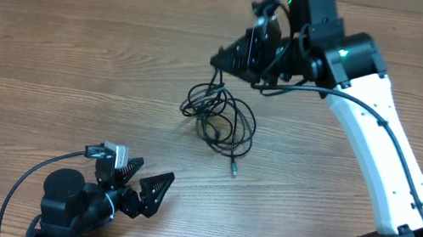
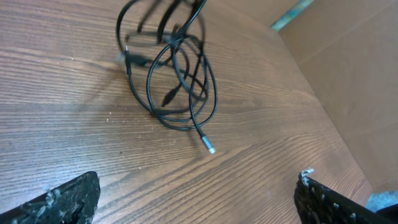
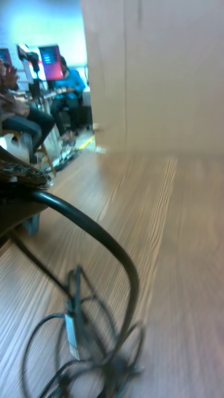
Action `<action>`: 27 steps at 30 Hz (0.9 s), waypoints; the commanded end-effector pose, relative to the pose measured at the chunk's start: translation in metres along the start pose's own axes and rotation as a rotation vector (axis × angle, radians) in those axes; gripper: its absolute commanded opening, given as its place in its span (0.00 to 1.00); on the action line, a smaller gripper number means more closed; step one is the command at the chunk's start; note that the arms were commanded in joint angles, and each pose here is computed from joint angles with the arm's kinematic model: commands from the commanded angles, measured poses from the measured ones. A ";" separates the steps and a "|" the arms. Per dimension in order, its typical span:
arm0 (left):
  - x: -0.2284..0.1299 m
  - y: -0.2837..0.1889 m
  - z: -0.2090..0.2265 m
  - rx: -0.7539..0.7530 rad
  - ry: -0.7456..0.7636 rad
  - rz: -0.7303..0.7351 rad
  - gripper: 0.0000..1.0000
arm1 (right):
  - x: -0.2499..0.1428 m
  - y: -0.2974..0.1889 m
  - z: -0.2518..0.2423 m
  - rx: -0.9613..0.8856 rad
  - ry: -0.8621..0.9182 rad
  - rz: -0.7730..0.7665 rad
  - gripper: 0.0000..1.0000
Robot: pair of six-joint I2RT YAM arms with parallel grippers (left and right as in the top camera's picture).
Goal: Untangle cables
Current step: 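Lift the grasped cable strand upward and away with the right gripper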
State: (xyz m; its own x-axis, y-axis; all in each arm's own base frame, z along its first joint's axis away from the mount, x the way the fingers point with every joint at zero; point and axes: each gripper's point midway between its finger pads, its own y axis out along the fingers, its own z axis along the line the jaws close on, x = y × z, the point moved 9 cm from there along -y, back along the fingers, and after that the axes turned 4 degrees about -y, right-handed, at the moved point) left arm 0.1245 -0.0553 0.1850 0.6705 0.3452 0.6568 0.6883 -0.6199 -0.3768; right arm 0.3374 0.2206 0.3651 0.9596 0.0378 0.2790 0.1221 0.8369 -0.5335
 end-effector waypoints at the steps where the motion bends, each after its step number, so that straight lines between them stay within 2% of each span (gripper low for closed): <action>1: 0.003 -0.003 -0.006 -0.020 -0.045 -0.001 0.99 | -0.008 -0.059 0.065 0.118 -0.107 -0.118 0.04; 6: 0.000 -0.003 -0.004 -0.011 -0.080 0.015 1.00 | -0.015 -0.103 0.099 0.073 -0.173 -0.288 0.04; 10: 0.000 -0.003 -0.004 -0.010 -0.080 0.015 1.00 | -0.022 -0.121 0.104 -0.003 -0.173 -0.377 0.04; 14: 0.000 -0.003 -0.004 -0.009 -0.082 0.017 1.00 | -0.023 -0.118 0.085 -0.150 -0.099 -0.390 0.04; 18: 0.000 -0.003 -0.004 -0.009 -0.082 0.018 1.00 | -0.027 -0.109 0.068 -0.231 -0.027 -0.329 0.04; 21: -0.001 -0.003 -0.003 -0.005 -0.087 0.024 0.99 | -0.025 -0.107 0.079 -0.123 -0.068 -0.303 0.04; 22: -0.001 -0.003 -0.003 -0.004 -0.088 0.024 1.00 | -0.022 -0.110 0.096 0.001 -0.140 -0.301 0.04; 24: -0.001 -0.003 -0.003 -0.002 -0.088 0.023 1.00 | -0.021 -0.120 0.114 0.135 -0.235 -0.310 0.04; 27: -0.002 -0.003 -0.003 0.000 -0.090 0.026 0.99 | -0.021 -0.135 0.123 0.185 -0.293 -0.353 0.04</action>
State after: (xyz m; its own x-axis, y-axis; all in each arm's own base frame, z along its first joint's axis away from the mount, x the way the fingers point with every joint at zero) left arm 0.1217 -0.0551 0.1799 0.7130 0.3931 0.5805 0.6722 -0.6188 -0.4065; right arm 0.2946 0.1851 0.5009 0.7878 -0.1615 0.5944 0.4218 0.8447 -0.3295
